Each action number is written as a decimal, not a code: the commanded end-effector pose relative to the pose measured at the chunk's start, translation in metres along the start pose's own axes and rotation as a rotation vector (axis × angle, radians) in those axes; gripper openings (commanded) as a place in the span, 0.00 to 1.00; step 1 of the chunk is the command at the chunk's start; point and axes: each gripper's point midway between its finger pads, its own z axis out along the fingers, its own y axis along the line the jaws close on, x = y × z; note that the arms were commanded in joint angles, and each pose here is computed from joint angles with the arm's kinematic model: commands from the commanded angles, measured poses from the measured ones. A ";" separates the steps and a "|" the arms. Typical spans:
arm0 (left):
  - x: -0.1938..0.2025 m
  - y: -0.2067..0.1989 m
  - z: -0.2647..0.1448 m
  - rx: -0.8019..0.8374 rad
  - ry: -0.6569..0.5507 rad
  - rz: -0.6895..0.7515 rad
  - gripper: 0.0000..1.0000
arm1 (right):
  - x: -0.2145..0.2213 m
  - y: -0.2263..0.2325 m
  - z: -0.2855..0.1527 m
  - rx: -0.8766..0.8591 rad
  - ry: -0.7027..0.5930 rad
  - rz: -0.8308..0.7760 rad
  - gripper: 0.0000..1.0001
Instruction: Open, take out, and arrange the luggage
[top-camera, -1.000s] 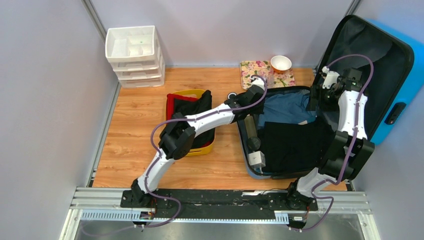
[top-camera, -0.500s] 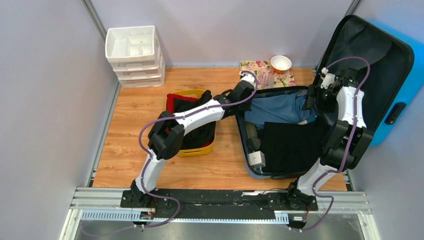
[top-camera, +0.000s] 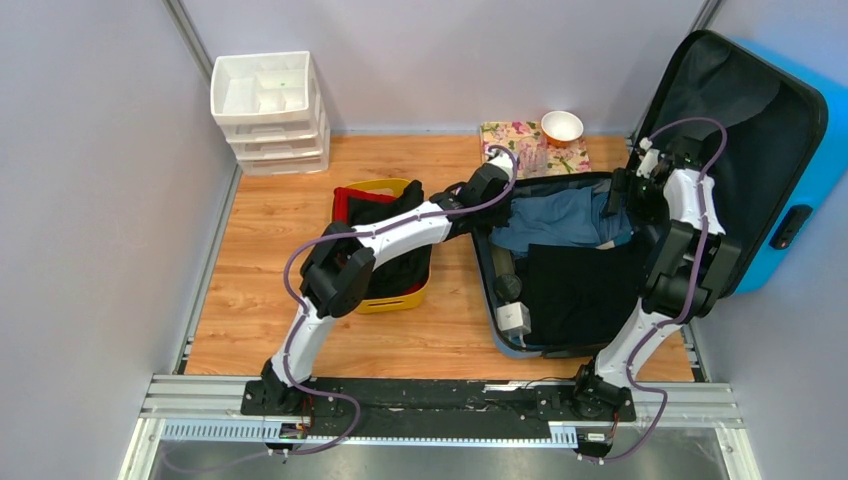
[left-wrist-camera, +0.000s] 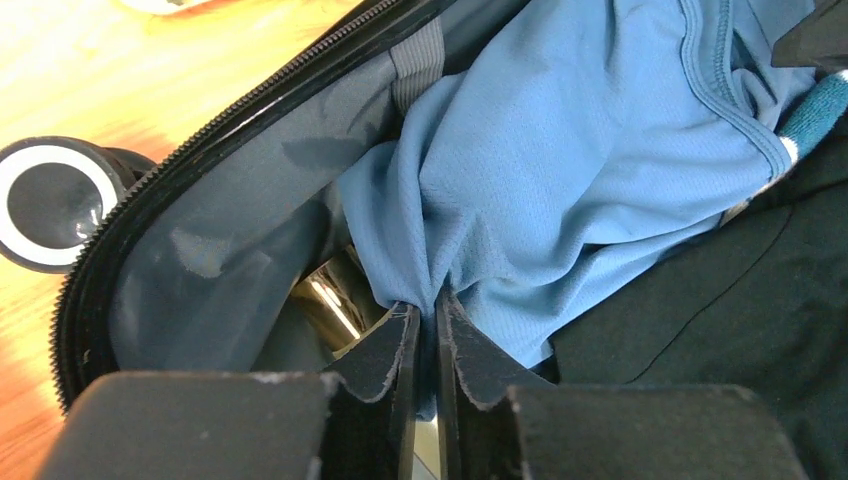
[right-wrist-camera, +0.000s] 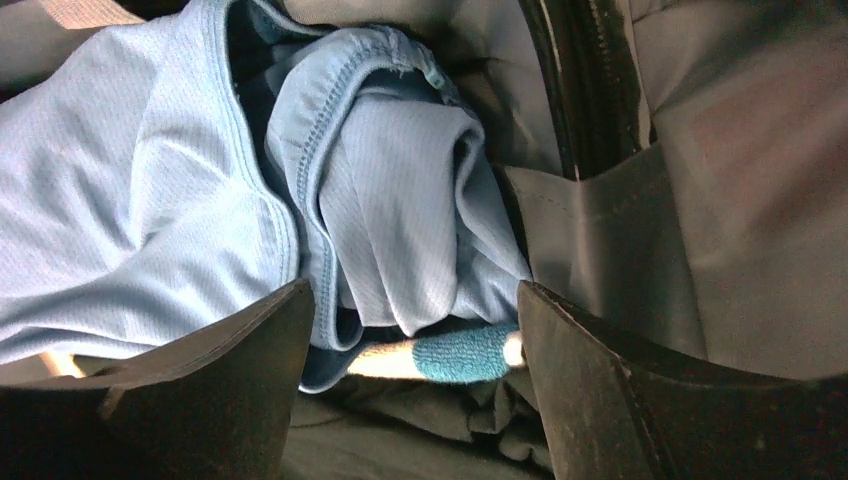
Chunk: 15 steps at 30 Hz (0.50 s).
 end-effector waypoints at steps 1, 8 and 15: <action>-0.012 -0.015 0.006 0.062 -0.040 -0.015 0.23 | -0.020 -0.008 0.018 0.122 -0.067 -0.015 0.83; 0.002 -0.024 0.013 0.100 -0.001 -0.083 0.65 | -0.007 -0.009 0.050 0.164 -0.008 -0.029 0.84; 0.029 -0.029 0.027 0.111 0.071 -0.133 0.76 | 0.019 0.003 0.072 0.053 0.126 -0.026 0.74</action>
